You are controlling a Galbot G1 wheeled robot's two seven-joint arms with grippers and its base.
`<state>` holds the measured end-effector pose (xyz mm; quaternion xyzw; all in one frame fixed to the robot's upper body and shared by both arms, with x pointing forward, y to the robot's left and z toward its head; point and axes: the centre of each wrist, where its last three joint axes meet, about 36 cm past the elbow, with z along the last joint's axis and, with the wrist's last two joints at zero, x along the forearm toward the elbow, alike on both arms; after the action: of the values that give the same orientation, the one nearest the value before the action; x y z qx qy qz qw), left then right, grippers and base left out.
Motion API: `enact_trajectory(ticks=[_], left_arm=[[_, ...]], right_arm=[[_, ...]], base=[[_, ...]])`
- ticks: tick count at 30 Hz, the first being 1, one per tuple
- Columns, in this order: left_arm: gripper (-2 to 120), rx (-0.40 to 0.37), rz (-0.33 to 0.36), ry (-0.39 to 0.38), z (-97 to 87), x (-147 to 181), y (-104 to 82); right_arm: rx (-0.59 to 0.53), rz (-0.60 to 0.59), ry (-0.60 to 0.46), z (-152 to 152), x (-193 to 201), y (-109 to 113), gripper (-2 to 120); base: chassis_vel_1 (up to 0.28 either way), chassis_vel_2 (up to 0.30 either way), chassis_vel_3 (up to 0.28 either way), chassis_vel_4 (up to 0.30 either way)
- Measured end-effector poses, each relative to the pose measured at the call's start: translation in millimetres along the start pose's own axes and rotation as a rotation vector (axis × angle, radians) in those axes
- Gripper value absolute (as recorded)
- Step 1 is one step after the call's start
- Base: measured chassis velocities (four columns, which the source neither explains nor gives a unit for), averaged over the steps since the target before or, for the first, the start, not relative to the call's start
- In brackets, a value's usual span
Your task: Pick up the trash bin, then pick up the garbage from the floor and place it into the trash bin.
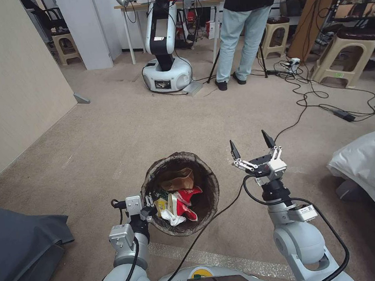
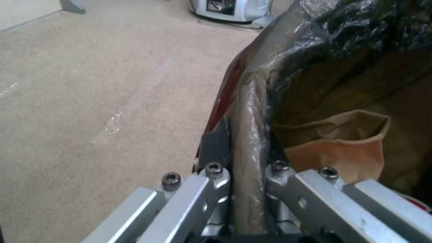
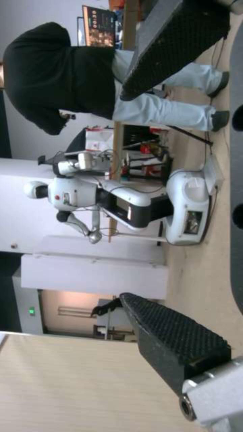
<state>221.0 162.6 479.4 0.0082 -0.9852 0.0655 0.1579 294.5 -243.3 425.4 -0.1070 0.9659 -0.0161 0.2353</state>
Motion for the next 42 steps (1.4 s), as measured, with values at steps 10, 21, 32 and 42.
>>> enact_trajectory(ticks=[10,21,32,42], left_arm=[[2,0.0,0.0,0.0,0.0,0.0,0.0],[2,0.0,0.0,0.0,0.0,0.0,0.0],[2,0.0,0.0,0.0,0.0,0.0,0.0],[2,0.075,-0.095,0.017,7.5,5.4,13.0]], right_arm=[[0.008,-0.009,-0.007,-0.1,4.3,-2.2,100],[0.008,-0.016,-0.008,0.8,4.7,-2.0,100],[0.005,-0.017,-0.006,1.2,4.7,-0.9,100],[0.005,-0.022,-0.002,1.3,4.7,0.3,100]], base=[[0.0,0.0,0.0,0.0],[0.0,0.0,0.0,0.0],[0.0,0.0,0.0,0.0],[0.0,0.0,0.0,0.0]])
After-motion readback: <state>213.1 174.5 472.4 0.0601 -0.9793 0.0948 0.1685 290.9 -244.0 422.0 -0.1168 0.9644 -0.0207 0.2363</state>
